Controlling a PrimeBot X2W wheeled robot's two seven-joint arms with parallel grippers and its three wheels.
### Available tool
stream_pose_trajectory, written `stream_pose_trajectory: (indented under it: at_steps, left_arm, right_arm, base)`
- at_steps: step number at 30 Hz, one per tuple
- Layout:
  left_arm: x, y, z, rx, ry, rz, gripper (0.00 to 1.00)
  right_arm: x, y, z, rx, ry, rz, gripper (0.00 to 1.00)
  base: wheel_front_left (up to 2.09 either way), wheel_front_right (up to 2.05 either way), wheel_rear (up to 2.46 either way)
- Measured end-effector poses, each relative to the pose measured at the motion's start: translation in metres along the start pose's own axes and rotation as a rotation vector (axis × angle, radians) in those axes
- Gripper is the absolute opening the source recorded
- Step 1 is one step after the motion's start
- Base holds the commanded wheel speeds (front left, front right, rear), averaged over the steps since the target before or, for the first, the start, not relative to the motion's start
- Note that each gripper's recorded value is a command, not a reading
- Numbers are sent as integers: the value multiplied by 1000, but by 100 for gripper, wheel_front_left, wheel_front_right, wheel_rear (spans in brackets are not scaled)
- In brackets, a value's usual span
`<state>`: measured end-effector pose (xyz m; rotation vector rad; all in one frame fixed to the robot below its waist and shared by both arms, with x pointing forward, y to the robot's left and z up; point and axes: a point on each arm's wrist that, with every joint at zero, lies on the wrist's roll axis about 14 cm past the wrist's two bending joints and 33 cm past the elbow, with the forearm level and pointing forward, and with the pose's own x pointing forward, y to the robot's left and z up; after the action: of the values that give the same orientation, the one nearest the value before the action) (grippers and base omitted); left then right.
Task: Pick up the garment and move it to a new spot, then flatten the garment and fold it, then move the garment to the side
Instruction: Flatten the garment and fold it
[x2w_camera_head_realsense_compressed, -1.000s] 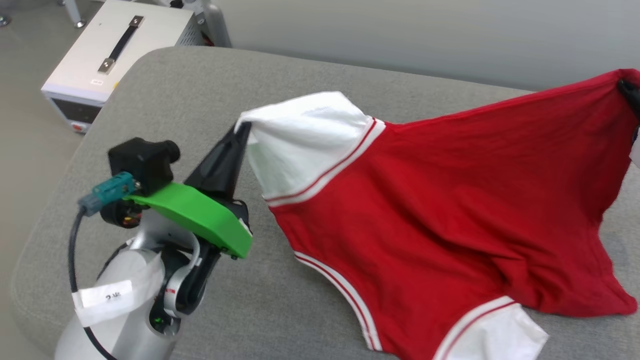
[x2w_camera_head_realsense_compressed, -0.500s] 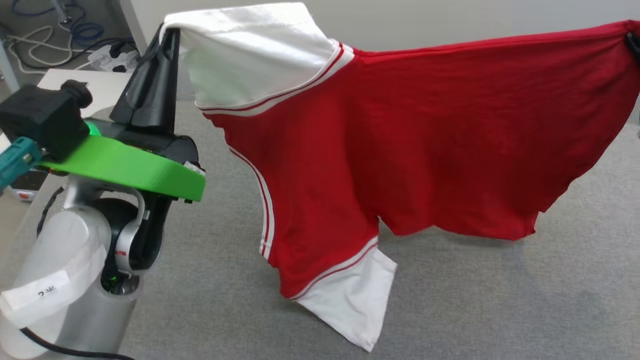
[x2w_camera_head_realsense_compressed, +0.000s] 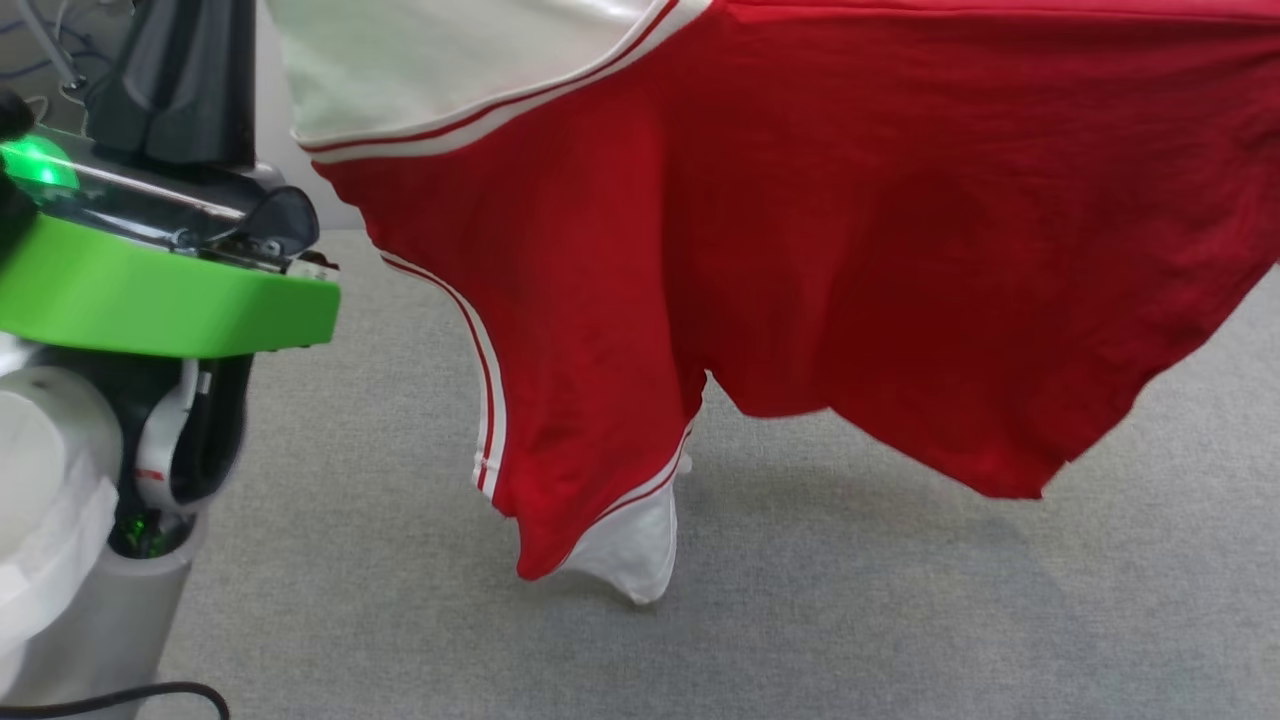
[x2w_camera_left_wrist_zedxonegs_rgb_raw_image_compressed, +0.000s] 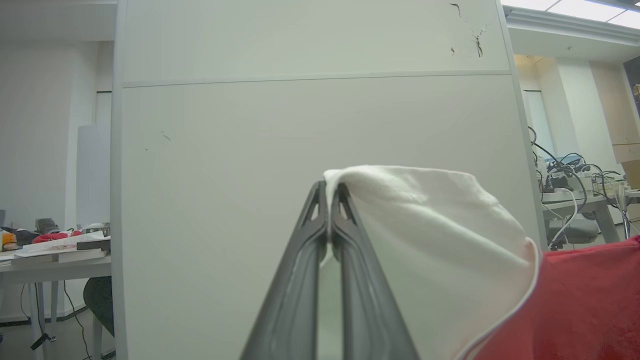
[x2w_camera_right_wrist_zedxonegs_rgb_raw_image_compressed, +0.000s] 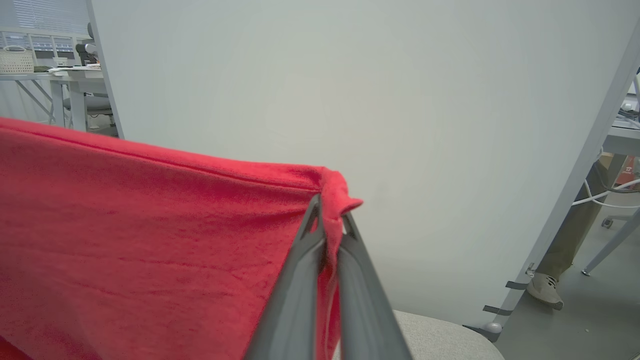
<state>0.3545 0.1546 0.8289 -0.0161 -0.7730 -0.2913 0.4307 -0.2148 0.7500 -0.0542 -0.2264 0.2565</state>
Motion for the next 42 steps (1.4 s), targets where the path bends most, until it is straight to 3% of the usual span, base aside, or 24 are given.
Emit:
stream_pose_trajectory:
  at_steps: [12,25,32,37,42]
  left_arm:
    - [33,10,-18,123,52,-86,0]
    - [111,57,-93,214,128,-129,0]
    - [157,93,-166,279,205,-106,0]
    - [188,108,-213,337,222,-83,0]
    - [218,116,-241,340,172,-53,0]
  right_arm:
    - [22,-19,4,-25,-40,-36,0]
    - [124,-47,-21,-56,-46,-63,0]
    - [196,-58,-60,-58,-46,-93,0]
    - [239,-63,-97,3,-53,-123,0]
    - [268,-63,-129,7,-69,-150,0]
  base:
    - [0,0,0]
    - [0,0,0]
    - [0,0,0]
    - [0,0,0]
    - [0,0,0]
